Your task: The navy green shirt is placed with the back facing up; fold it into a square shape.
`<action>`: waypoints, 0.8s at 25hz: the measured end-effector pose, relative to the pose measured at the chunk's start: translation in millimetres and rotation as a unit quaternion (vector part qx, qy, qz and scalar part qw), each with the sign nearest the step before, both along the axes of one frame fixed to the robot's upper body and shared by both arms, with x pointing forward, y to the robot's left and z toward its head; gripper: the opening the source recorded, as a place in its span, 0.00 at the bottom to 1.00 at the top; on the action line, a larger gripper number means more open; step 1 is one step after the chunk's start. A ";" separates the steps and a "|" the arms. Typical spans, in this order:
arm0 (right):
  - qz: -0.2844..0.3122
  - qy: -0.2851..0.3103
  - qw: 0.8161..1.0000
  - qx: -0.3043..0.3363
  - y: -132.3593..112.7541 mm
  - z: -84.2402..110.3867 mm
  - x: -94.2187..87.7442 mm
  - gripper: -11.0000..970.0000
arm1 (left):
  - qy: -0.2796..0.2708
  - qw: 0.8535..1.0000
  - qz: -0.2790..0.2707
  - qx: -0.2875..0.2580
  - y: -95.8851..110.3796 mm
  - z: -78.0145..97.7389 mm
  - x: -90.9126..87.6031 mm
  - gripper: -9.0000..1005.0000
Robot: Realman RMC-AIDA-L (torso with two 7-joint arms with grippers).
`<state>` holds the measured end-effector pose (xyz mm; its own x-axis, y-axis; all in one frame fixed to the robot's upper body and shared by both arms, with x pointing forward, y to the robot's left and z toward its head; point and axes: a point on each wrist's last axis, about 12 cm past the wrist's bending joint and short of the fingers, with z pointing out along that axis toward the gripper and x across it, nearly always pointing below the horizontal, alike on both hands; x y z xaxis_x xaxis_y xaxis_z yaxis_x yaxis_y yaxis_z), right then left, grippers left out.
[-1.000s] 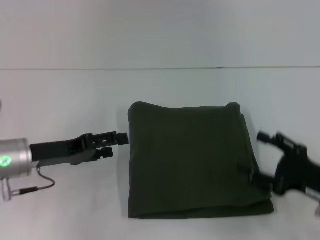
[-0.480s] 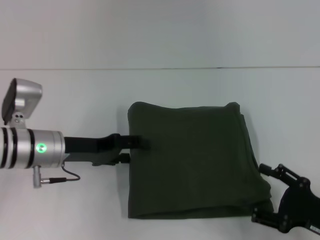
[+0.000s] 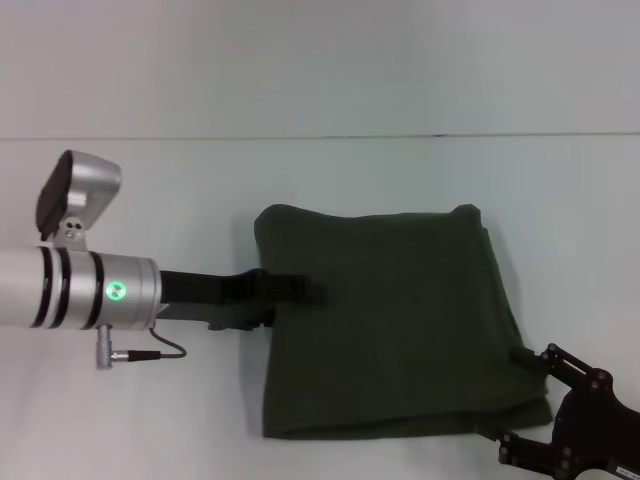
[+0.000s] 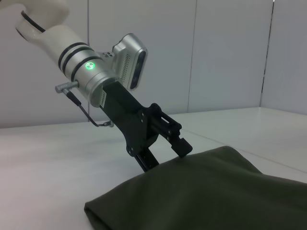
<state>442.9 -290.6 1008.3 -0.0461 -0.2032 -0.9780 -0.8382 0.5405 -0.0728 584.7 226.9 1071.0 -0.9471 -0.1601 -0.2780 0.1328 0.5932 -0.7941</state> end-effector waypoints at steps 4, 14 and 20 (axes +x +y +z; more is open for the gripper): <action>-0.001 0.001 1.000 0.001 0.2 0.3 1.3 0.96 | -0.014 1.000 -0.021 0.015 -8.8 0.1 0.9 0.88; 0.000 0.000 1.000 0.000 0.8 1.1 3.4 0.96 | -0.038 0.998 -0.031 0.037 -10.3 1.7 4.3 0.54; 0.000 -0.003 1.000 0.001 1.0 2.4 5.4 0.96 | -0.041 0.998 -0.029 0.044 -10.1 0.7 5.2 0.36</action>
